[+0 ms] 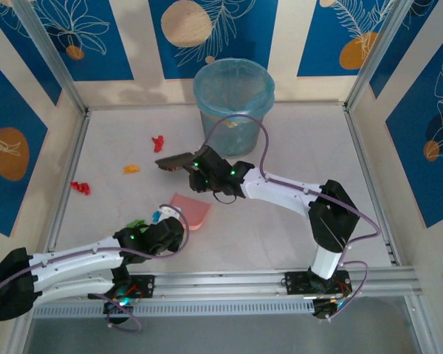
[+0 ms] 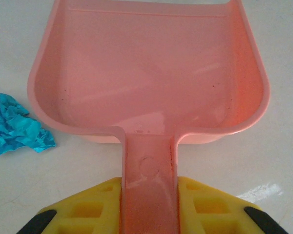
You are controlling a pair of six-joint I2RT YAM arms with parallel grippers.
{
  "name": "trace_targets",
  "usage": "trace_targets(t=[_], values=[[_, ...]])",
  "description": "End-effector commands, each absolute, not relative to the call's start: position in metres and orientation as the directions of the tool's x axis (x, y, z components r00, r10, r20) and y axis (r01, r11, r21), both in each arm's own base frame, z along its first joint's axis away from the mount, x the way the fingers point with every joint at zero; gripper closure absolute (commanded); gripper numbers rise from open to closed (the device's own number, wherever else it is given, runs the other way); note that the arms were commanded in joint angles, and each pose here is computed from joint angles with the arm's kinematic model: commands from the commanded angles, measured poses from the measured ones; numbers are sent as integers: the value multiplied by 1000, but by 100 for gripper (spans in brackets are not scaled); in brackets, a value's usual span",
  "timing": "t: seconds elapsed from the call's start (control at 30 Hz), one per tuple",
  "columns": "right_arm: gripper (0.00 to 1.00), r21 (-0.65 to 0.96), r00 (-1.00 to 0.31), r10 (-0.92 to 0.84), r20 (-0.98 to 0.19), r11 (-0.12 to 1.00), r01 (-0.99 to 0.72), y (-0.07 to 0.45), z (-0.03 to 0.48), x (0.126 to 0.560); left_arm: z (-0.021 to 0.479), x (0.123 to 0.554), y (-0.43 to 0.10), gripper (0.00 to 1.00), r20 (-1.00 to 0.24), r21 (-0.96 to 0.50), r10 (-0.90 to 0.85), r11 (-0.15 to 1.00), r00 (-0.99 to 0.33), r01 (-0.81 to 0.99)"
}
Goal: Sweep away the paper scraps from the table
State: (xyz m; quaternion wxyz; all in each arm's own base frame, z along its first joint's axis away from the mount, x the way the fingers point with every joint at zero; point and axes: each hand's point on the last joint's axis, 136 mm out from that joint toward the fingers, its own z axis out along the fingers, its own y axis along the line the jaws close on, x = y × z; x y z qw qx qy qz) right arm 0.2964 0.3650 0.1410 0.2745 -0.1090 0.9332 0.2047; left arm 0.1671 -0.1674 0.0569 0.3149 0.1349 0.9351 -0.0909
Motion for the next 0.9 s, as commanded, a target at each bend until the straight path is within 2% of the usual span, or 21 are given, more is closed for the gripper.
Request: trace_targets(t=[0.0, 0.27, 0.53, 0.87], values=[[100, 367, -829, -43, -557, 883, -293, 356, 149, 288, 49, 164, -167, 100, -581, -90, 202, 947, -789, 308], [100, 404, -859, -6, -512, 881, -247, 320, 143, 246, 46, 164, -167, 100, -567, -92, 203, 947, -798, 307], [100, 509, -897, 60, -439, 839, -192, 291, 140, 203, 46, 164, -166, 100, -568, -92, 200, 949, -798, 303], [100, 584, -856, 176, -485, 794, -168, 256, 169, 184, 45, 164, -168, 100, -567, -98, 204, 945, -798, 311]])
